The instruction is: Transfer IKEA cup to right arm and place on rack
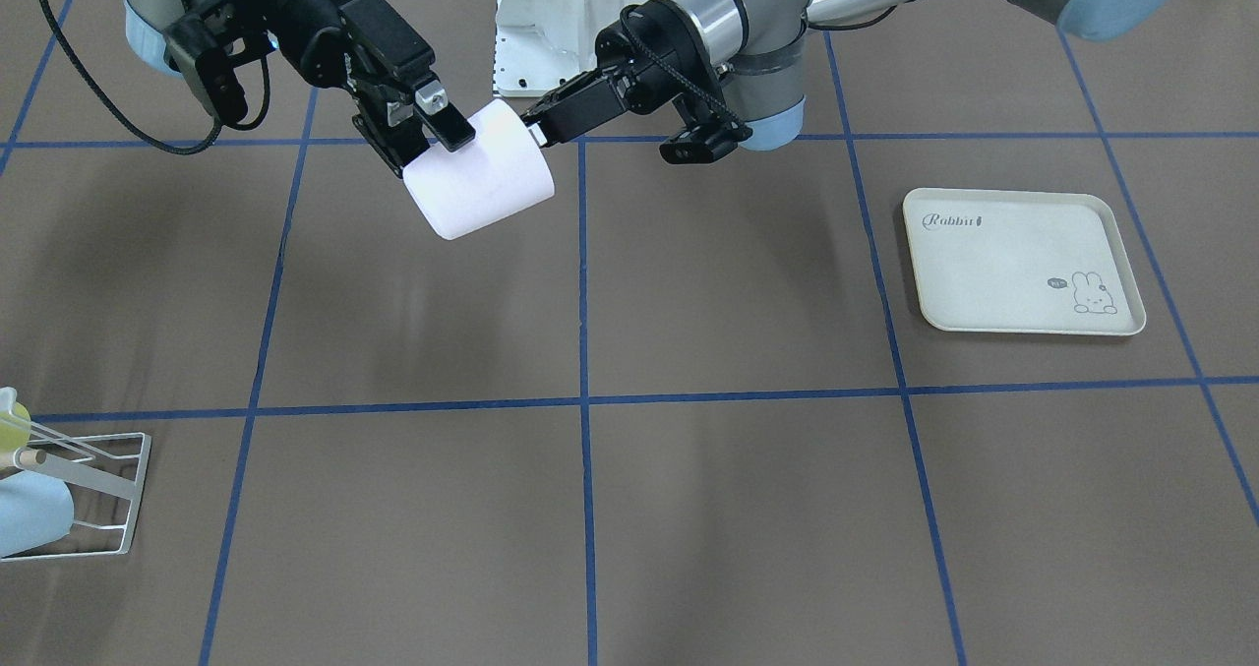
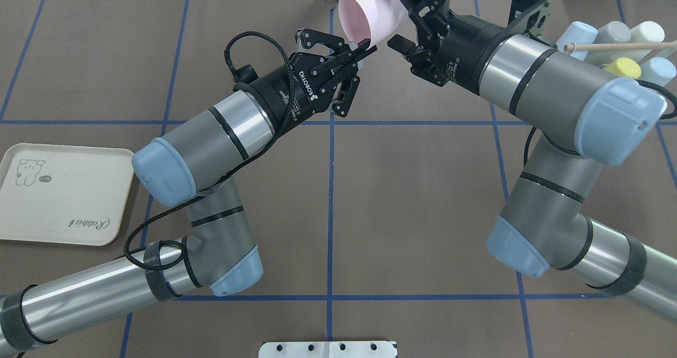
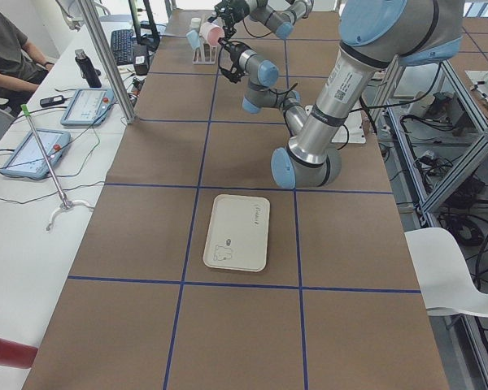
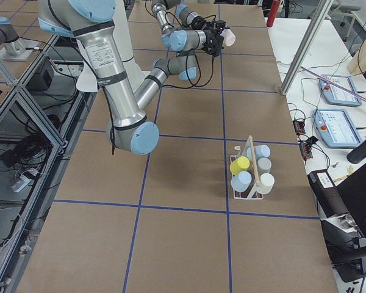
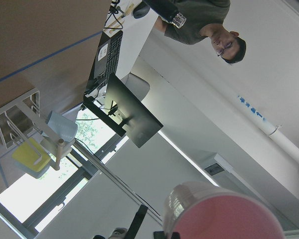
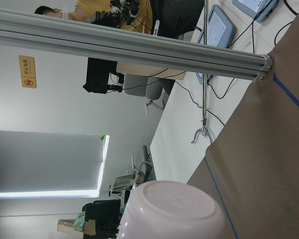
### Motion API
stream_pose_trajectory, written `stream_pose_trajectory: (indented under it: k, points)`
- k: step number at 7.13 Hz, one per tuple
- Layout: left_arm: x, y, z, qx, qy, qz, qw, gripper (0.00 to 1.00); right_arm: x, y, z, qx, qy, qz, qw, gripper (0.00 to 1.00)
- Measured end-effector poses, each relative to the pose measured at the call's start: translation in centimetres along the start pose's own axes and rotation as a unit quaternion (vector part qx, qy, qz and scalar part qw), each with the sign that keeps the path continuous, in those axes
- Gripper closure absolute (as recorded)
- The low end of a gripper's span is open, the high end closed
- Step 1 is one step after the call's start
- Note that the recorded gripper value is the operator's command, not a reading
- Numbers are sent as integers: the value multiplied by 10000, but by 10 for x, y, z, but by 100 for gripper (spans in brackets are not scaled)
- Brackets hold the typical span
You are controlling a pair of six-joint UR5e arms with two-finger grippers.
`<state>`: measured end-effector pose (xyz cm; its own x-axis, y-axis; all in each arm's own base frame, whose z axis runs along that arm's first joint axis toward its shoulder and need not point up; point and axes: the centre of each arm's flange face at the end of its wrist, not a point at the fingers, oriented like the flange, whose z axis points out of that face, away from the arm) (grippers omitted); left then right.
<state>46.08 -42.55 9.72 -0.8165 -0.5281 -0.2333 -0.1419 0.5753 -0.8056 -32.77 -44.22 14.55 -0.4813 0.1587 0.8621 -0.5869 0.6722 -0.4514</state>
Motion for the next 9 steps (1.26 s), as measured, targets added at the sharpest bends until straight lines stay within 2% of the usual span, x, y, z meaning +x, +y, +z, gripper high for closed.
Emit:
stream_pose_trajectory:
  k: [4,5,6,7,8,9]
  points:
    - [-5,6,0,-47,-23,-79,10000,100,2,-1,2,10,21,-4,10000,2]
    - [-7,8,1,-60,-17,-103,9999,100,2,-1,2,17,20,-3,10000,15]
    - [-8,10,1,-66,-3,-124,9999,100,2,-1,2,33,13,1,10000,98]
    - [-10,12,1,-70,-3,-139,9999,56,1,-1,3,41,-7,67,10000,100]
    - [-11,12,1,-80,1,-145,9999,1,-1,0,4,43,-30,194,9998,100]
    - [-12,13,1,-82,-5,-145,9999,0,-4,0,4,43,-55,259,9996,100]
